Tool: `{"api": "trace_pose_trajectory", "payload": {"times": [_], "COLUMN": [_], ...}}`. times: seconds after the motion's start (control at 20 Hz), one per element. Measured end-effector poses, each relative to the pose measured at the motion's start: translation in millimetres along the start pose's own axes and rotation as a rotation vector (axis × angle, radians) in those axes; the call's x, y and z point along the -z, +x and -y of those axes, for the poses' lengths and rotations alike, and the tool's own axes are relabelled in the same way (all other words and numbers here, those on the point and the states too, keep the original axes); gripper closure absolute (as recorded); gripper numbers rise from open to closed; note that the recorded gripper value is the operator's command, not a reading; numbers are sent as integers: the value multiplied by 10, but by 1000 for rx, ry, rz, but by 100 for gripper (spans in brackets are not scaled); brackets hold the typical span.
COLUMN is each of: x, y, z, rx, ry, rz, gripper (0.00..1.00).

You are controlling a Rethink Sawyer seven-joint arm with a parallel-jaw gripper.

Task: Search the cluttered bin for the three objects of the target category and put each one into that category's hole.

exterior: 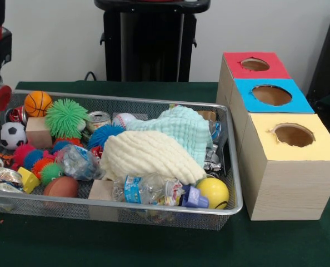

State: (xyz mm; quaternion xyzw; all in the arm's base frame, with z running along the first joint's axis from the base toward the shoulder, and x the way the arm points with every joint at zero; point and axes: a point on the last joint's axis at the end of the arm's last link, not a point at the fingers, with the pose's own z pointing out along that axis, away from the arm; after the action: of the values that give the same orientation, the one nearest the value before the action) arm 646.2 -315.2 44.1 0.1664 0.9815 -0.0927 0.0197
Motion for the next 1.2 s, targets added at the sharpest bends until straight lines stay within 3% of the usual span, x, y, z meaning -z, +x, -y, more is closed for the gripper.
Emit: {"api": "trace_pose_trajectory", "payload": {"times": [0.1, 0.55, 0.9, 0.95, 1.2], "x": [-108, -422, -705, -824, -1020], "y": [134, 435, 562, 601, 614], "z": [10, -106, -146, -139, -68], "rx": [-9, -8, -1, 0, -11], "ry": [7, 19, 31, 35, 51], "rz": [-34, -90, -73, -60, -26], "gripper": [0, 0, 0, 0, 0]}}
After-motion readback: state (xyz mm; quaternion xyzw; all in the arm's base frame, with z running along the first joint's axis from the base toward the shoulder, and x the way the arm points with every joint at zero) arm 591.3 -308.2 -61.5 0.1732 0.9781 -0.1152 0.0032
